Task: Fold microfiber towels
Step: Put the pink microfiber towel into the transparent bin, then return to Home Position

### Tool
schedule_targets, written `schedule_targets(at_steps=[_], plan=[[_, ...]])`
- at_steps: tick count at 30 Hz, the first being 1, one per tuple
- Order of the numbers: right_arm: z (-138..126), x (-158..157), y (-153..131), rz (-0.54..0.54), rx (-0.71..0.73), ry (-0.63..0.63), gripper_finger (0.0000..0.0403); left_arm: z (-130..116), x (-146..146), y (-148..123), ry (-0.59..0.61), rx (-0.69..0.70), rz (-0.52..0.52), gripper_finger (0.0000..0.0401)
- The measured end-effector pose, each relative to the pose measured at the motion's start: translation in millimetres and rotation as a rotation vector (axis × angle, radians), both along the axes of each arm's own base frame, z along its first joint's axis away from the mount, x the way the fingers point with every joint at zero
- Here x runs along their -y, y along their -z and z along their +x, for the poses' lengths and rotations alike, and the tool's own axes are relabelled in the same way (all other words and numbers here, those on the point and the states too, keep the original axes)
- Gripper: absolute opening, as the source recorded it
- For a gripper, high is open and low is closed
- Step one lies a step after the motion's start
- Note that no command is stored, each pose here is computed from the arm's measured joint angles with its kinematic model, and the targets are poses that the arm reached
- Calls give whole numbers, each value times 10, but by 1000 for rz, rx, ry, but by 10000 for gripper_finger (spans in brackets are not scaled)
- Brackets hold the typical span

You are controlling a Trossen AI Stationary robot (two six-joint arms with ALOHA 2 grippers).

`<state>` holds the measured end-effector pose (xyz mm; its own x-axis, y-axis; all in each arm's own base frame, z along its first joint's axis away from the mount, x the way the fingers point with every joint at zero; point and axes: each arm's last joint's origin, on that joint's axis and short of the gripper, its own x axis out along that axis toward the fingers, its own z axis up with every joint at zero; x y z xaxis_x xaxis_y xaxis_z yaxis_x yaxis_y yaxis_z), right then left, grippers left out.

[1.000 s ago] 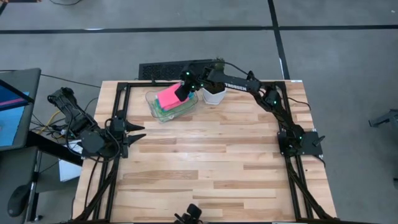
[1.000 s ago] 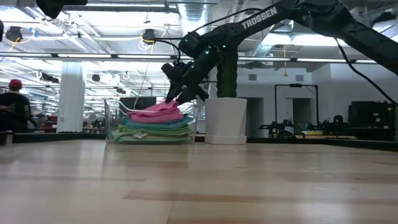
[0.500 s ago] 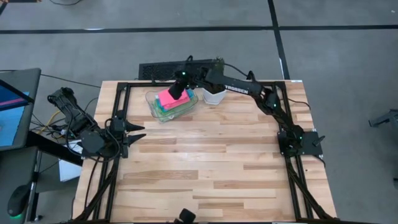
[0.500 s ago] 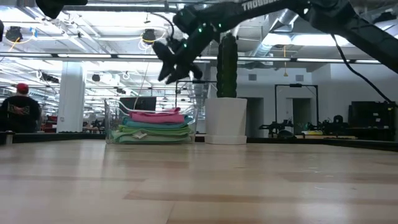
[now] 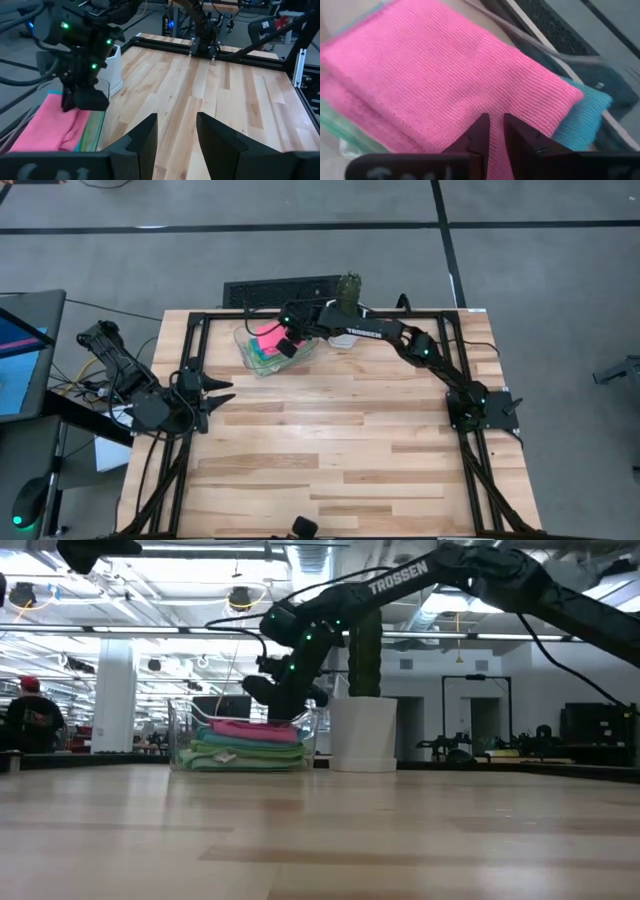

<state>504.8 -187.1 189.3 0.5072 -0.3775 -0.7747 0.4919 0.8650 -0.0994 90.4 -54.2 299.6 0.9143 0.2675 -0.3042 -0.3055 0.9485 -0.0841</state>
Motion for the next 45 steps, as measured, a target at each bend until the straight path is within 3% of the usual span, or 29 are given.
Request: schedule_targets(at_steps=[6, 10, 14, 17, 21, 24, 27, 31, 36, 40, 45], plan=[[-5, -36, -316, -13, 61, -7, 76, -1, -9, -8, -29, 18, 4, 128], [-94, -143, -820, -54, 134, -35, 76, 0, -10, -12, -40, 24, 6, 128], [-357, -443, -1455, -63, 178, -126, 76, 31, 10, -60, -67, 67, 39, 128], [-766, -718, -2043, -66, 203, -214, 76, 66, 41, -114, -56, 96, 67, 128], [-1513, -1085, -2729, -107, 213, -291, 76, 88, 66, -160, -29, 112, 97, 128], [-2140, -1356, -3078, -113, 202, -347, 76, 84, 63, -145, -2, 75, 176, 128], [-2782, -1569, -3291, -97, 180, -396, 76, 89, 76, -141, 35, 75, 134, 128], [-3419, -1743, -3367, -18, 215, -340, 76, 39, -2, -188, 24, 112, 88, 128], [-3707, -1893, -3247, -68, 486, -420, 76, -190, -227, -256, 105, 177, -15, 128], [-3728, -1919, -2714, -104, 592, -450, 76, -387, -376, -260, 173, 237, -86, 128], [-3687, -1867, -1820, -89, 711, -387, 76, -454, -431, -61, 174, 270, -120, 128]])
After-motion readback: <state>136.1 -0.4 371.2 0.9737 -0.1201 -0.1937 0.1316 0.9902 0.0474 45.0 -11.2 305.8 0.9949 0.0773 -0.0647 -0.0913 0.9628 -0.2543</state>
